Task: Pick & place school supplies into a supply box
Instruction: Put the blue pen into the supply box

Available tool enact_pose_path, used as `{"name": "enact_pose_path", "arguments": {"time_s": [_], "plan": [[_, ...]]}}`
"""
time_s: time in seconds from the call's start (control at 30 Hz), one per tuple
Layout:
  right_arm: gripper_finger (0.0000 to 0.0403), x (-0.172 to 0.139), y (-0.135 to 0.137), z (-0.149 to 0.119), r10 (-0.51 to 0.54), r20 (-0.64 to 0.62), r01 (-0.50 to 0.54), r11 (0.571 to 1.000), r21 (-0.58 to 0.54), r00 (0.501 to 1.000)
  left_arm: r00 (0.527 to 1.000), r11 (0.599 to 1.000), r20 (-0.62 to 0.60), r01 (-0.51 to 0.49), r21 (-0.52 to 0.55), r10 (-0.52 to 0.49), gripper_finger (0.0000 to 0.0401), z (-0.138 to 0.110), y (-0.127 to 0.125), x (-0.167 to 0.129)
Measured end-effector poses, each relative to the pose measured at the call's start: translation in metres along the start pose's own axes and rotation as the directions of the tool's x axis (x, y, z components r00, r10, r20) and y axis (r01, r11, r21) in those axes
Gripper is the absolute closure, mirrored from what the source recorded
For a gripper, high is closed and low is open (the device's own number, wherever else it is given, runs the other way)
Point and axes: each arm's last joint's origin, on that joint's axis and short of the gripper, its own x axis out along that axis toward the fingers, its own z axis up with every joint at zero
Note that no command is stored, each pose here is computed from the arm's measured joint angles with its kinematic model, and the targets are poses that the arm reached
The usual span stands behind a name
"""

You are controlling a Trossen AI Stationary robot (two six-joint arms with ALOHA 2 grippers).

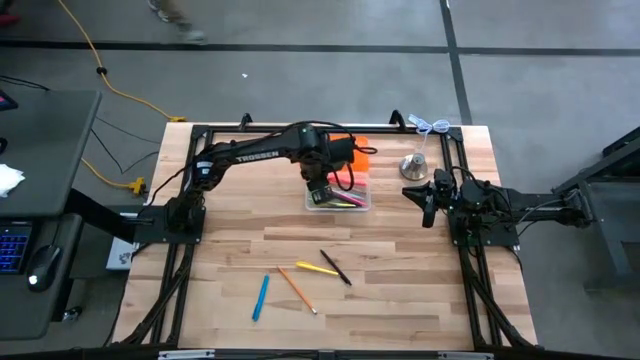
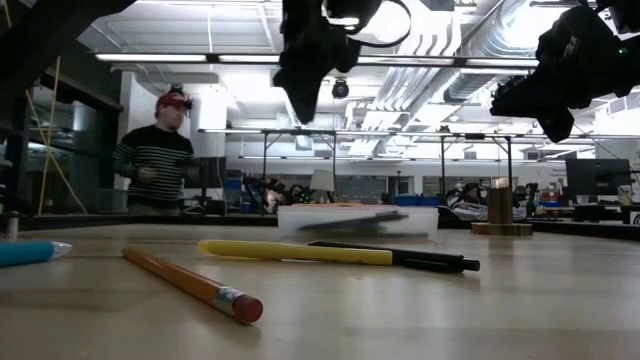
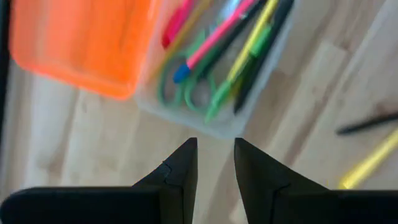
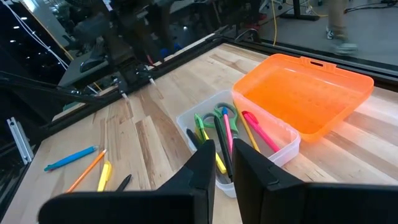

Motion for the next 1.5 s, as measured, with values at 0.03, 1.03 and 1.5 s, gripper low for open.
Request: {"name": "enact_pose_path", "arguments": {"time_s": [0.03, 1.03, 1.5], "plan": [[0.0373, 0.000, 0.000, 0.000, 0.000, 0.000, 0.000, 1.000, 0.000, 1.000, 1.000, 1.000, -0.018, 0.014, -0.016, -0.014, 0.0268, -0.002, -0.002, -0.001], [0.0370, 0.000, -0.001, -0.002, -0.005, -0.018, 0.005, 1.000, -0.002, 1.000, 0.998, 0.998, 0.002, 0.069, 0.001, -0.069, 0.0268, -0.069, -0.131, -0.048], [0.0370, 0.000, -0.001, -0.002, -0.005, -0.018, 0.005, 1.000, -0.001, 1.000, 0.995, 0.985, 0.008, 0.098, -0.144, -0.098, 0.0268, -0.120, -0.199, -0.062]]}}
